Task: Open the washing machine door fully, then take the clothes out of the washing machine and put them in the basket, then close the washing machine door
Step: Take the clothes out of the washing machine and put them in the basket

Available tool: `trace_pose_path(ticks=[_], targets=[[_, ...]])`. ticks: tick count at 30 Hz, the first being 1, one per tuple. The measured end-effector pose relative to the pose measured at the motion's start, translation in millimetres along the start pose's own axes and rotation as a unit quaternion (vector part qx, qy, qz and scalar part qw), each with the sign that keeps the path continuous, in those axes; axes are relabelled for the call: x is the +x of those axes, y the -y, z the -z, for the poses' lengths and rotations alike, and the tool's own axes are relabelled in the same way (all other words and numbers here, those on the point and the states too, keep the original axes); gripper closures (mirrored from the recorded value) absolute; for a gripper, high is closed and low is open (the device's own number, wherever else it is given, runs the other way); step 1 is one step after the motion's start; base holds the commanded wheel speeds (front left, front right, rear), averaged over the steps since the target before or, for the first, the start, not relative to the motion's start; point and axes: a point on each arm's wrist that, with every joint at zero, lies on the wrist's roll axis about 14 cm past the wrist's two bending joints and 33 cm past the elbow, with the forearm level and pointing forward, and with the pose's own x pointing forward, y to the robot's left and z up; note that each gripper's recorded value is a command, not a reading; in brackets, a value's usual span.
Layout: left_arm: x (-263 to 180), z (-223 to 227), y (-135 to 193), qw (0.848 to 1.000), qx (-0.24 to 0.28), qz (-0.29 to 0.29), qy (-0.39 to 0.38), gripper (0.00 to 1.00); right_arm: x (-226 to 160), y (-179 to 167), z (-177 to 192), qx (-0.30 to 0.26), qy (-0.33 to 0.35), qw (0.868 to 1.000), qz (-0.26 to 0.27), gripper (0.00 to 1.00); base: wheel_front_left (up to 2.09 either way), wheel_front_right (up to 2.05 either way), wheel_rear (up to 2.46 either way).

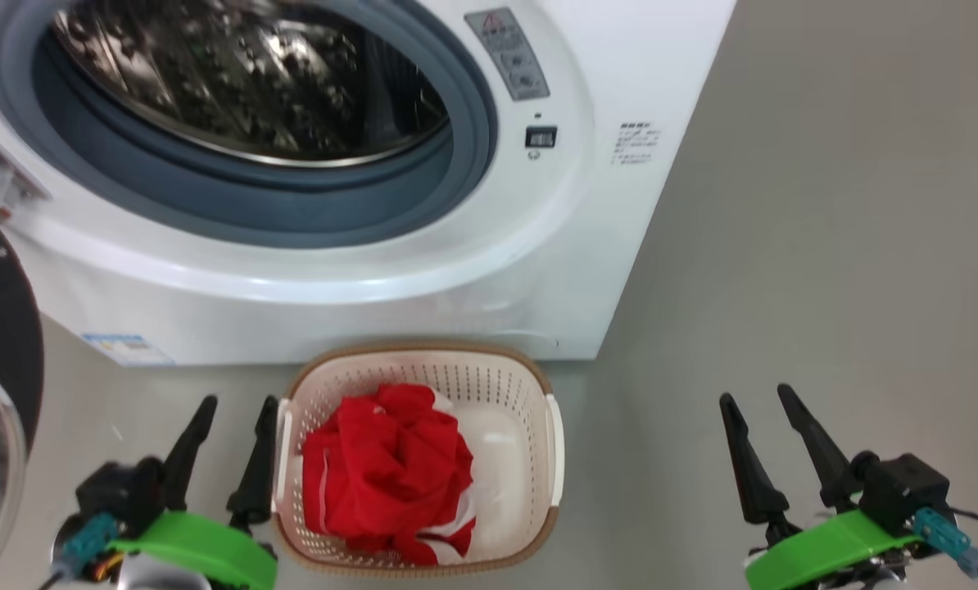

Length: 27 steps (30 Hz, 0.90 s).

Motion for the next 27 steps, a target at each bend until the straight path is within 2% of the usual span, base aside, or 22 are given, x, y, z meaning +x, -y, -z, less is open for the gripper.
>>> trace_pose_path(ticks=[9,18,27], targets=[[-37.5,-23.5,1.7,0.999,0.021,-0.006,0.044,0.00,-30.8,6.2,-9.4,-0.004,0.015,1.000,0.012,0.00,0.00,0.00,0.00],[-73.2,-23.2,-8.4,0.998,0.023,-0.031,0.053,0.00,-54.3,16.0,-12.2,-0.009,0.021,0.999,0.025,0.00,0.00,0.00,0.00],[-83.4,-23.9,-9.9,0.997,0.017,-0.042,0.060,0.00,-61.7,21.8,-15.6,-0.006,0.028,0.999,0.035,0.00,0.00,0.00,0.00]])
